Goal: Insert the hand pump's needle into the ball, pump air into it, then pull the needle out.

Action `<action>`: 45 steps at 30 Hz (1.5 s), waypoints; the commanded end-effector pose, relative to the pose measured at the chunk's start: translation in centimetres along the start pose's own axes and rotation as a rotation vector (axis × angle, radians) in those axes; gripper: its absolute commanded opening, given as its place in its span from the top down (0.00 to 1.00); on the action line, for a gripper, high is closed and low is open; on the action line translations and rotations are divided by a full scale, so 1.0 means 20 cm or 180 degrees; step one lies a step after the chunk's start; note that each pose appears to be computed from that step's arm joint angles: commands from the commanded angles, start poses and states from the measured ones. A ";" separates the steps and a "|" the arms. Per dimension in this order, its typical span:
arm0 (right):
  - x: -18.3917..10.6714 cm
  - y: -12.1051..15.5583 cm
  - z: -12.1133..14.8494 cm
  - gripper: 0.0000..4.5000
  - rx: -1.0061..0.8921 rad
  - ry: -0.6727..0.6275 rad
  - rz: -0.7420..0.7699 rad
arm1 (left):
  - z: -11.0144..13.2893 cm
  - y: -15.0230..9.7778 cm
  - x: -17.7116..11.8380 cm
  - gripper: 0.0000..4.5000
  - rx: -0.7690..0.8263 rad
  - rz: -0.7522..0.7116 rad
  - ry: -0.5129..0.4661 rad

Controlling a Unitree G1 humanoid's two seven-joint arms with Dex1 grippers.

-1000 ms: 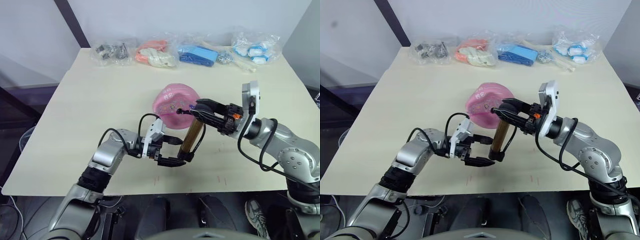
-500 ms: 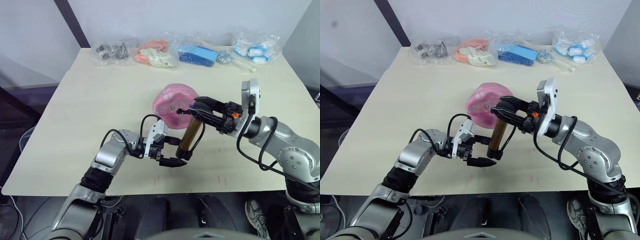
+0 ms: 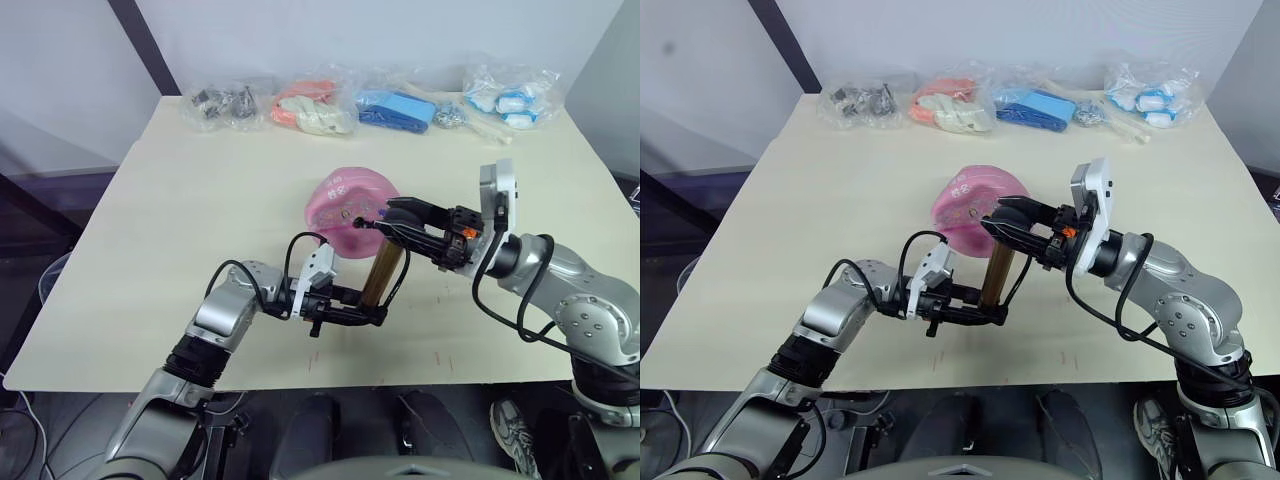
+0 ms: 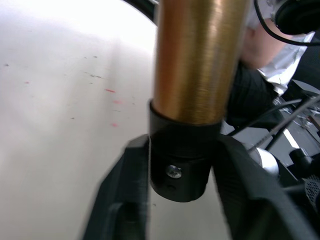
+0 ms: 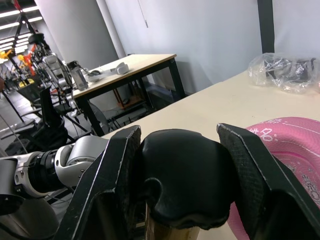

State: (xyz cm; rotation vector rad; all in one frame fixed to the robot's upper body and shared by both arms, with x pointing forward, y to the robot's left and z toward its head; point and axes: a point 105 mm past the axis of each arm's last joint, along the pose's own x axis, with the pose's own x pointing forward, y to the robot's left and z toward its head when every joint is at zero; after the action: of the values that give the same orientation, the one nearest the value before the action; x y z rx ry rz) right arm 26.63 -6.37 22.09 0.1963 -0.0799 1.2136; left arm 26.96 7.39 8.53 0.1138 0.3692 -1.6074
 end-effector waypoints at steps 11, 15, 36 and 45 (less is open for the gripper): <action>-0.07 0.06 -0.01 0.56 -0.0640 0.0173 0.0238 | -0.02 0.02 0.15 0.75 0.0330 0.0083 0.0030; -0.11 0.05 -0.05 0.56 -0.0858 0.0324 0.0246 | 0.00 0.07 0.23 0.75 0.0489 0.0234 0.0036; -0.39 -0.06 -0.21 0.56 -0.1306 0.0503 -0.0291 | -0.03 0.24 0.55 0.75 0.0591 0.0729 -0.0046; -0.42 -0.08 -0.25 0.56 -0.1333 0.0498 -0.0326 | -0.06 0.26 0.58 0.75 0.0630 0.0832 -0.0006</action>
State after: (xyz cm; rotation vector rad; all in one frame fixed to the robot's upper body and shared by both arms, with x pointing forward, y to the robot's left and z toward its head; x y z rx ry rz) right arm 25.45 -14.17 16.32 -0.2671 -0.2048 1.0483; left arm 29.64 -3.86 2.32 0.3280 0.2097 -1.4686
